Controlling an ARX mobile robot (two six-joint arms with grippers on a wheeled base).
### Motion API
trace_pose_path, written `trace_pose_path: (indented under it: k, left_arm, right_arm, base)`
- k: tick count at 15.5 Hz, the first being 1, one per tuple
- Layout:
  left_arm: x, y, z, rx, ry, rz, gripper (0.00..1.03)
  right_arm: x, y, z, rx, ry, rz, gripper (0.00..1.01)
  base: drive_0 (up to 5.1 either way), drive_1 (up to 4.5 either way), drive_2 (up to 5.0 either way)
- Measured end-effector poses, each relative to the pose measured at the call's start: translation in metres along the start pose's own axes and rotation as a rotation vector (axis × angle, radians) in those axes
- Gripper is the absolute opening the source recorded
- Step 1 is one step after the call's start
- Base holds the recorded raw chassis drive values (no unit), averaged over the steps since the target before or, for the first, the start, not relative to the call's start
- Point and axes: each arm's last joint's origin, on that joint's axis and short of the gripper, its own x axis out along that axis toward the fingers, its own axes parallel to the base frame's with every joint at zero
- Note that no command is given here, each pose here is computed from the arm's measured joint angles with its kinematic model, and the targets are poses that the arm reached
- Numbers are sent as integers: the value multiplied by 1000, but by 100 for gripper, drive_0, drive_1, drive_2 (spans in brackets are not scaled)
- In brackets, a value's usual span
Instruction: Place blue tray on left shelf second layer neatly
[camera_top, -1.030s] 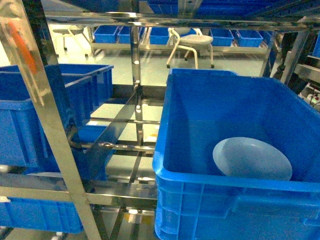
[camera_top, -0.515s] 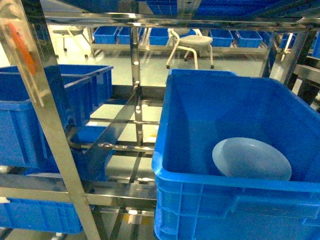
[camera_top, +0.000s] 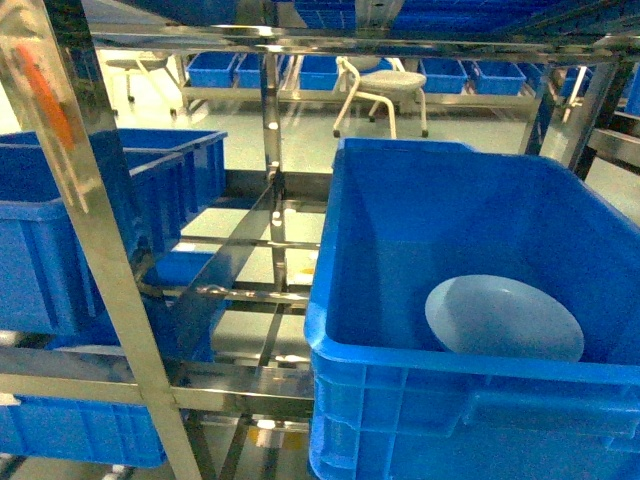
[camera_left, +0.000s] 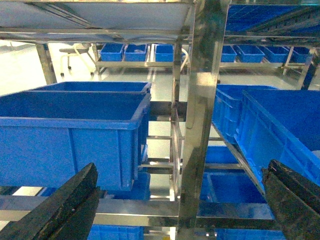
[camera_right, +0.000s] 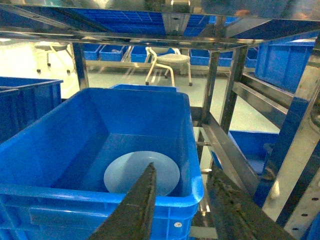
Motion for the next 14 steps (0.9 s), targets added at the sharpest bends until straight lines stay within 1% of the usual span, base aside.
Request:
trace_pose_path:
  k: [5, 6, 7, 14]
  left_arm:
    - [0, 0, 0, 0, 0, 0, 98]
    - [0, 0, 0, 0, 0, 0, 98]
    - [0, 0, 0, 0, 0, 0, 98]
    - [0, 0, 0, 0, 0, 0, 98]
  right_arm:
    - [0, 0, 0, 0, 0, 0, 91]
    - [0, 0, 0, 1, 0, 0, 100]
    - [0, 0, 0, 1, 0, 0, 97]
    - [0, 0, 0, 1, 0, 0, 98]
  base:
    - [0, 0, 0]
    - [0, 0, 0]
    - [0, 0, 0]
    - [0, 0, 0]
